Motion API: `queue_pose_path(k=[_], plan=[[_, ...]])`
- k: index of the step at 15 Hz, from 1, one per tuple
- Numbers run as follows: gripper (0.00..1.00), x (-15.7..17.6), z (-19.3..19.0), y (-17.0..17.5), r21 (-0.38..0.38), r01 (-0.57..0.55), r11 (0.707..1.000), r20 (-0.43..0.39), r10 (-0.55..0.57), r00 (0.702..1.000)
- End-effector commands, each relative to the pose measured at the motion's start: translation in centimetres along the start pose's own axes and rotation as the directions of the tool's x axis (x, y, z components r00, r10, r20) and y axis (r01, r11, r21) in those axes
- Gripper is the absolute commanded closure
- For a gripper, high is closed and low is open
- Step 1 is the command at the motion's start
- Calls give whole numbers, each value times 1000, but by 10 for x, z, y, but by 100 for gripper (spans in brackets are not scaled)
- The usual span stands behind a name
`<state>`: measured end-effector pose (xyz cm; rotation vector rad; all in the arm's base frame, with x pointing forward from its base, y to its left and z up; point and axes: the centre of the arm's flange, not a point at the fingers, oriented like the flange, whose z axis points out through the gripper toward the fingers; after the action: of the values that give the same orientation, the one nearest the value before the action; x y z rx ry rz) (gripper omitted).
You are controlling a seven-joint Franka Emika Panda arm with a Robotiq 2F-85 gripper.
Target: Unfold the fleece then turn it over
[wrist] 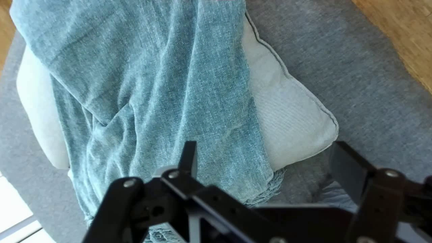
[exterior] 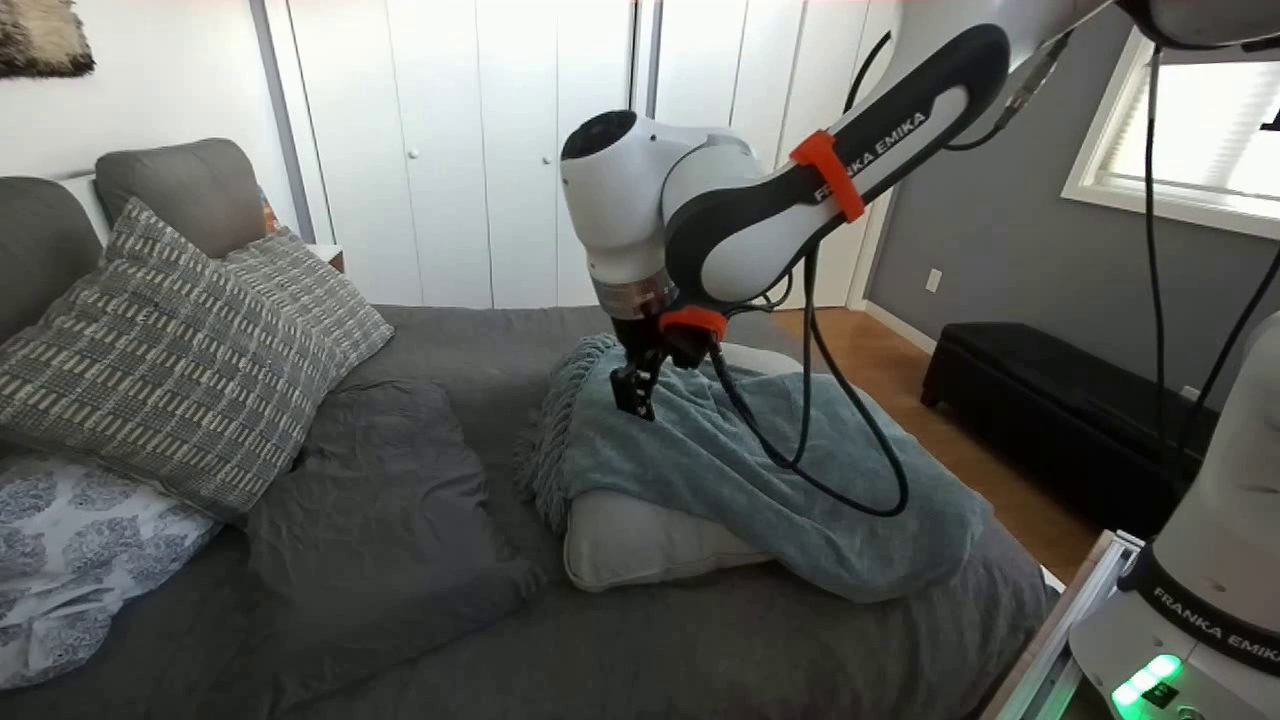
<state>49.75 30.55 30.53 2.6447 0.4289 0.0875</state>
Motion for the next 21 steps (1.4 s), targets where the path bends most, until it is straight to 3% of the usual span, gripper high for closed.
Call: queue_pose_path(k=[1, 2, 3, 6, 10, 15, 21], plan=[[0, 45, 35, -21, -59, 16, 998, 12, -15, 1000], [0, 48, 48, -22, -52, 19, 998, 23, -18, 1000], [0, 22, 33, -13, -29, 21, 999, 21, -20, 1000], [0, 34, 56, -17, -36, 18, 999, 43, -16, 999], [0, 38, 53, -17, -34, 15, 999, 36, -14, 999], [0, 41, 115, -28, -129, 7, 992, 76, 3, 997], [0, 48, 168, -49, -155, -19, 988, 93, 34, 995]])
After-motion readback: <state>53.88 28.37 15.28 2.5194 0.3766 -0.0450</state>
